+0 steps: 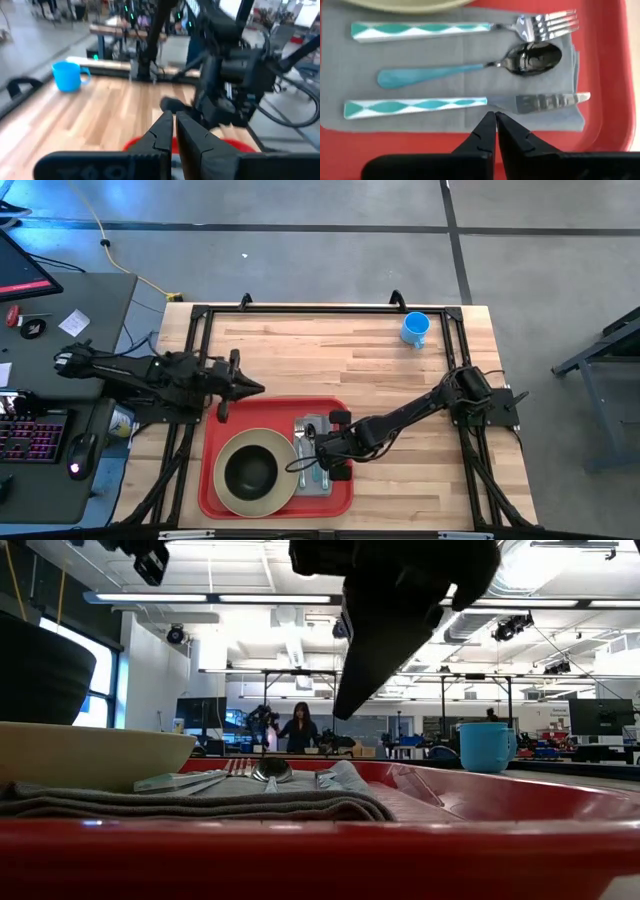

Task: Set up tray
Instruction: Adjust the gray table napkin on the red serving tray

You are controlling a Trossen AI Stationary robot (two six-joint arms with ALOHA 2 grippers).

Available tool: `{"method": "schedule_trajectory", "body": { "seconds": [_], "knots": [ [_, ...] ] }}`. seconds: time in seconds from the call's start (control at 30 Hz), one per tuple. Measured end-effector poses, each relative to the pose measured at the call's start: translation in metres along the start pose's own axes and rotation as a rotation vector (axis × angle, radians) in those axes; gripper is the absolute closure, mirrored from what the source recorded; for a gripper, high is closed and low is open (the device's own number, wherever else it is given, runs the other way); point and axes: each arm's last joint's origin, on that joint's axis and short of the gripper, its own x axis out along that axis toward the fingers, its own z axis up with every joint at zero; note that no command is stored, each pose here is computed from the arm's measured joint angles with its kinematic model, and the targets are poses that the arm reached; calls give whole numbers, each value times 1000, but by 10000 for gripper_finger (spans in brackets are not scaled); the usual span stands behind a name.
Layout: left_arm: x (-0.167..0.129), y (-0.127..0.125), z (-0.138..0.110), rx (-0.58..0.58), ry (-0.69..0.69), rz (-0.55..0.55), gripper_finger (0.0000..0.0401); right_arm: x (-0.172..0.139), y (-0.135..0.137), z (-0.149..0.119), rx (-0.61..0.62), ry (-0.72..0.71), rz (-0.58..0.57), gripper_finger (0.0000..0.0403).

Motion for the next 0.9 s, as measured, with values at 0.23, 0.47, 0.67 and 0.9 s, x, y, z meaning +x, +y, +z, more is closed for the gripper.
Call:
{"method": "schedule_trajectory", "body": {
  "seconds": [0.23, 0.47, 0.67, 0.9],
  "knots": [
    [22, -1, -8, 15, 54, 15, 345, 5, -7, -6, -5, 64, -26, 401],
    [28, -2, -2, 54, -6, 24, 345, 31, -14, -27, -70, 96, 15, 402],
    [26, -3, 3, 62, -24, 18, 345, 33, -24, -25, -9, 115, 36, 402],
    [26, -3, 4, 77, -25, 18, 345, 32, -18, -24, 12, 99, 78, 402]
  ]
}}
